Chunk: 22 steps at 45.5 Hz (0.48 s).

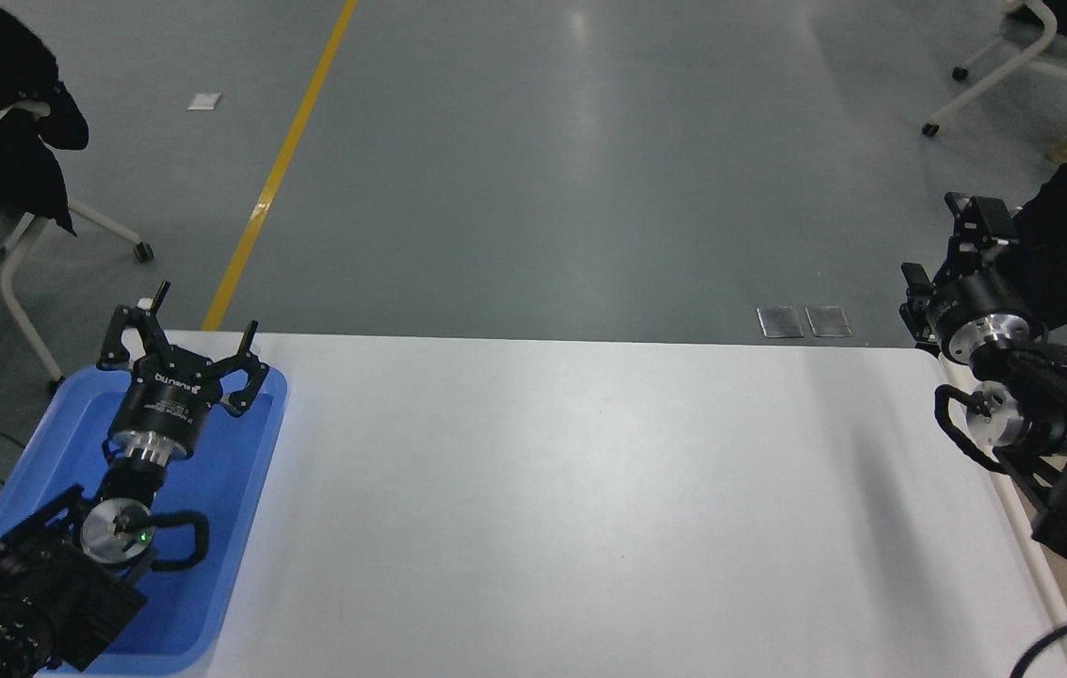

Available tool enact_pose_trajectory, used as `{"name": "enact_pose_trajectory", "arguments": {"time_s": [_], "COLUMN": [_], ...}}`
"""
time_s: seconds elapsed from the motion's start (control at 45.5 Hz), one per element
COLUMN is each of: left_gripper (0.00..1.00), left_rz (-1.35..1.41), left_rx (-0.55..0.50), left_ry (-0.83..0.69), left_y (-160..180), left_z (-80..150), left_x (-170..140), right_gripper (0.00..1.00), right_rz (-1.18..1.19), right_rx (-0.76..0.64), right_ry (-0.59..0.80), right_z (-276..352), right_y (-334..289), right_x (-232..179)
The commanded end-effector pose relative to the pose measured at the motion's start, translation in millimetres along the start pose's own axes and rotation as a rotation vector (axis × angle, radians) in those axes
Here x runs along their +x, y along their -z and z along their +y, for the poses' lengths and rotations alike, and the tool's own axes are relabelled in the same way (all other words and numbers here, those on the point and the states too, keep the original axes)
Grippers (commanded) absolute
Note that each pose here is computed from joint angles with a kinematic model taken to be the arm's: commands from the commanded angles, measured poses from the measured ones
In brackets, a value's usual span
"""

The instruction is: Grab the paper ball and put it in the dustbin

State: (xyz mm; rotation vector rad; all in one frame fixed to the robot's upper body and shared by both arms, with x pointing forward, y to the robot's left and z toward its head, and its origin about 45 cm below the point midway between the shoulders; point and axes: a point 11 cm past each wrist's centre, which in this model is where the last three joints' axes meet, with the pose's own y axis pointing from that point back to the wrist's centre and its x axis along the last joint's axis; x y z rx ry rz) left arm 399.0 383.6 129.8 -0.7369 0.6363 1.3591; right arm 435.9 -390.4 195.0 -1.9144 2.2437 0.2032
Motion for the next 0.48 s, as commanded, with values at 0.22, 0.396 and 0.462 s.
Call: {"name": "enact_pose_trajectory", "arguments": {"time_s": [0.22, 0.396, 0.462], "left_gripper": [1.00, 1.00, 1.00], "left_rz": [0.000, 0.000, 0.000], "left_rx": [-0.001, 0.000, -0.001], "left_ry": [0.001, 0.001, 0.001], "left_y": [-0.2, -0.2, -0.2], "left_z": [-0.3, -0.3, -0.3], "left_x": [-0.2, -0.2, -0.2], "right_gripper": [1.00, 1.00, 1.00], "right_rz": [-0.223, -0.215, -0.207], "right_rx": [0.067, 0.047, 0.036], "right_ry": [-0.044, -0.048, -0.042], "right_z": [40.4, 45.8, 47.3], "right_y": [-37.6, -45.1, -48.0], "right_x": [4.4, 7.1, 6.4]}}
